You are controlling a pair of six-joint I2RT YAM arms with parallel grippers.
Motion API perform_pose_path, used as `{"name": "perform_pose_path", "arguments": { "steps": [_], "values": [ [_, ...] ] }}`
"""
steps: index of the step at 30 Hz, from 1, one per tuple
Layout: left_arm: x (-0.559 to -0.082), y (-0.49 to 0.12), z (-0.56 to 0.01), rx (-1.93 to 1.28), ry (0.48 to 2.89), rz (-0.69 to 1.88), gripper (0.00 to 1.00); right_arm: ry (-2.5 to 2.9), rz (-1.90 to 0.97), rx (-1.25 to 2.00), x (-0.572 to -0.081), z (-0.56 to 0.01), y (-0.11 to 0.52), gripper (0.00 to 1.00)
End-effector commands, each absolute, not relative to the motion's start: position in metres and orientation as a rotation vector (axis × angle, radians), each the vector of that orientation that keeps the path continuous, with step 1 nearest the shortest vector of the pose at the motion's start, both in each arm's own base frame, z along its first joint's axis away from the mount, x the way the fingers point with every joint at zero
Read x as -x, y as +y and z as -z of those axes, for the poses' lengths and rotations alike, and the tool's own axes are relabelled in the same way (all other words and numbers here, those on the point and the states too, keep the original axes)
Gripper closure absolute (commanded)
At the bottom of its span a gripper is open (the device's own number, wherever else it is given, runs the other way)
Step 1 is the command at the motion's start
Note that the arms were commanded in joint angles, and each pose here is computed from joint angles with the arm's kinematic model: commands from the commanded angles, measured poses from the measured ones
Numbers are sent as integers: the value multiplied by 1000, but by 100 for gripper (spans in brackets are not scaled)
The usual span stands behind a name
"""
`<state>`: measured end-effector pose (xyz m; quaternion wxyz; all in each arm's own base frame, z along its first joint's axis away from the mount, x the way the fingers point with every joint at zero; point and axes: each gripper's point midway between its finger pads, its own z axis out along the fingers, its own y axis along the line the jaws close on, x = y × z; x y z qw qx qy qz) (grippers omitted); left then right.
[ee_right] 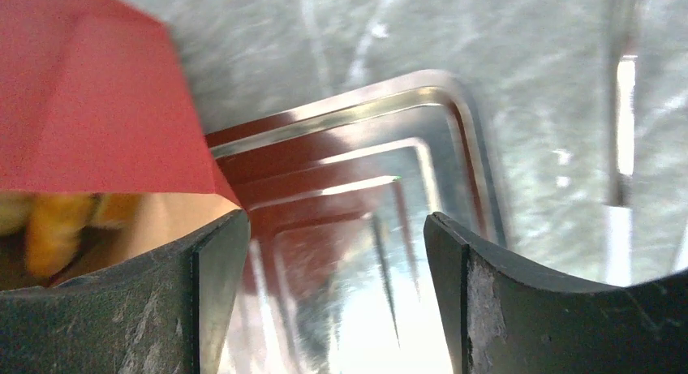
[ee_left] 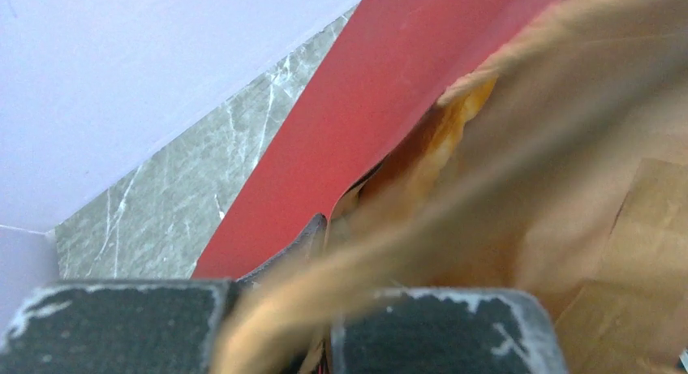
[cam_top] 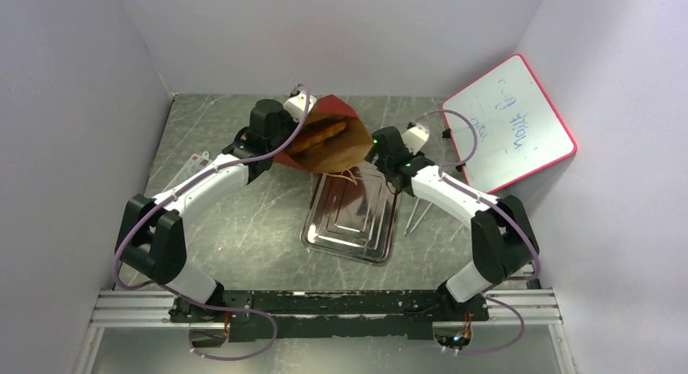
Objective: Take the fake bread out of the paper bag
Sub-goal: Adjust the paper bag at the center of the board, then pick up the clamp at the center of the board.
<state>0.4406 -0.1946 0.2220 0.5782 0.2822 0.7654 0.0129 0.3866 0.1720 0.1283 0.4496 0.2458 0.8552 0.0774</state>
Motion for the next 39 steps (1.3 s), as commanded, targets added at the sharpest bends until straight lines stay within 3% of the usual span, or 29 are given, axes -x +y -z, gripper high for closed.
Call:
{"name": "perform_pose_path", "arguments": {
  "steps": [1, 20, 26, 39],
  "values": [
    [-444, -191, -250, -583, 1707, -10, 93, 2133, 0, -752, -371, -110, 115, 18],
    [-448, -185, -242, -558, 1710, -14, 93, 2238, 311, -861, -327, -69, 51, 16],
    [-447, -185, -243, -554, 1706, -6, 93, 2296, 369, -870, -308, -52, 43, 1],
    [-442, -182, -244, -520, 1676, 2, 93, 2372, 372, -877, -299, -20, 43, 0]
  ]
}}
